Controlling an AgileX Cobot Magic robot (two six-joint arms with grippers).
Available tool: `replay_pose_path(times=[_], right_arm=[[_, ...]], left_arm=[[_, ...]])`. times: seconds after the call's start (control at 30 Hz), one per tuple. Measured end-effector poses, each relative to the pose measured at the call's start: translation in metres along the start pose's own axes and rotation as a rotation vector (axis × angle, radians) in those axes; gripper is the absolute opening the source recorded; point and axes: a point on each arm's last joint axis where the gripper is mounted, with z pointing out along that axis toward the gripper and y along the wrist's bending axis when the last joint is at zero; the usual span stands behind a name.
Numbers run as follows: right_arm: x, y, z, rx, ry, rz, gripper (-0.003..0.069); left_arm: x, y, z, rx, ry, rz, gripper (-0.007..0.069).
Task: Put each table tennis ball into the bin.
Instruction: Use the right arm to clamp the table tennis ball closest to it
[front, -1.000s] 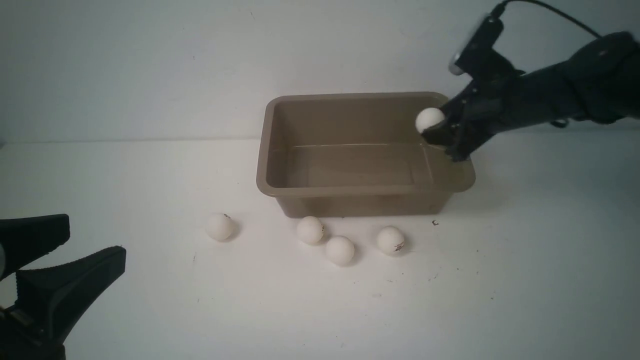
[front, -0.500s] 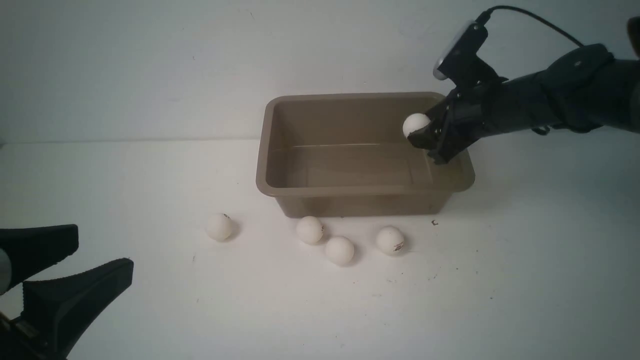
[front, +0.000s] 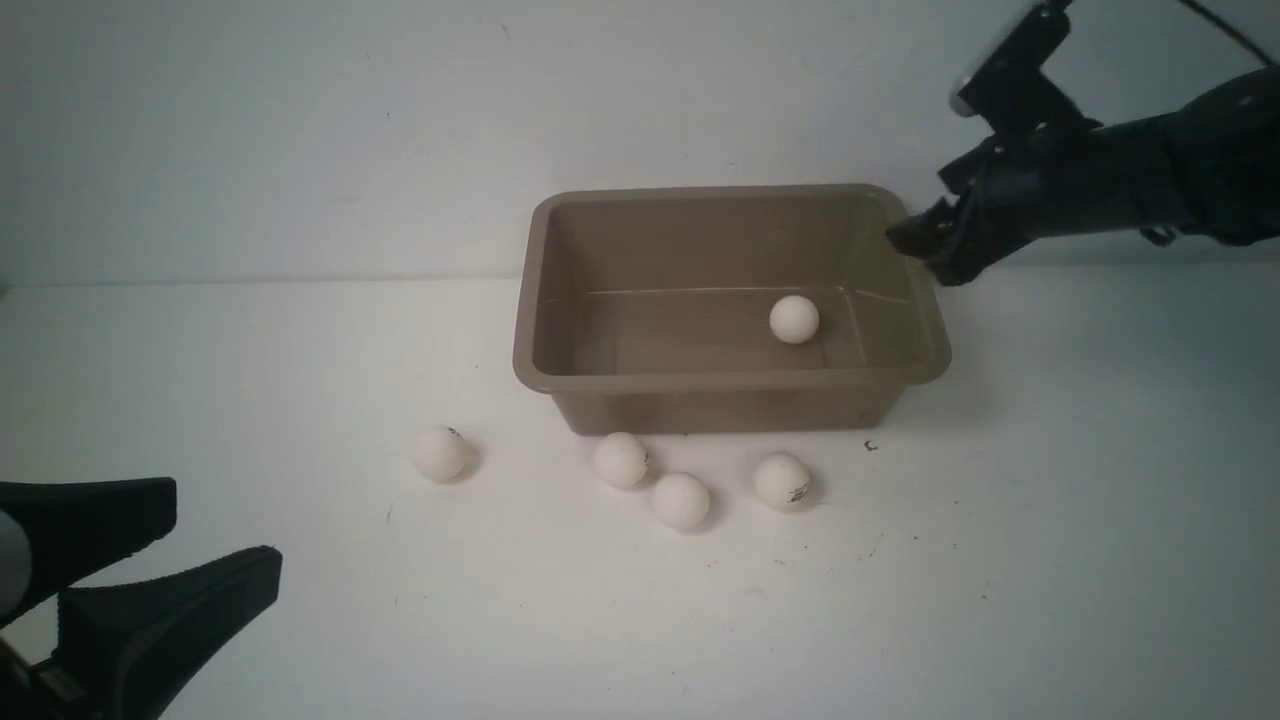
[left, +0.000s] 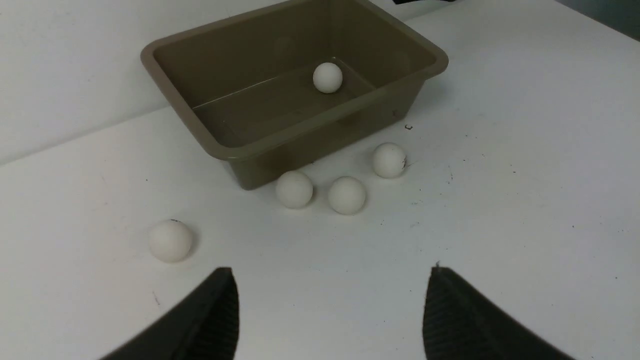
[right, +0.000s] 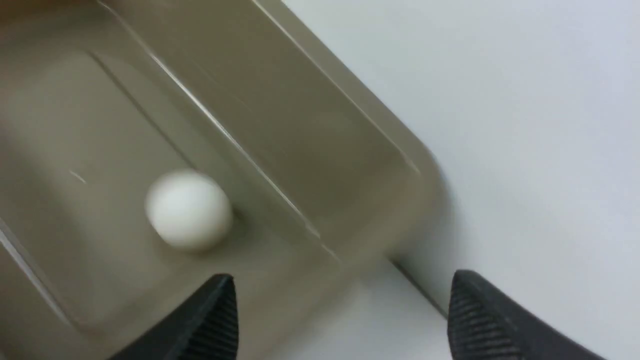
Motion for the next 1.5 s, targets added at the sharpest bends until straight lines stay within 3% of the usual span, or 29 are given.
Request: replay_pose_path(times=[0.23,0.43,0.57,0.8,1.07,1.5], right_arm=[[0.029,-0.025,-0.017,-0.048,-0.003,-0.055,0.0512],[0.061,-0.041,-0.020,-0.183,-0.205,0.073,0.0492],[0.086,-0.041,-0.008,-0.241,-0.260,0.167,0.0468],[0.121,-0.029,0.023,-0.276,-0.212,0.182,0.0447],[0.105,-0.037,0.045,-0.255,-0.238,0.123,0.0444],[0.092,-0.036,0.071,-0.318,-0.192,0.015,0.0444]], left_arm=[[0.000,0.000,0.000,0.000,0.000,0.002,0.0451],[0.000,0.000,0.000,-0.001,0.001,0.009,0.0451],[0.000,0.000,0.000,-0.002,0.002,0.011,0.0451],[0.000,0.000,0.000,-0.005,0.000,0.012,0.0451],[0.000,0.001,0.000,-0.012,-0.005,0.012,0.0451],[-0.002,0.003,0.000,-0.032,-0.020,0.012,0.0451]])
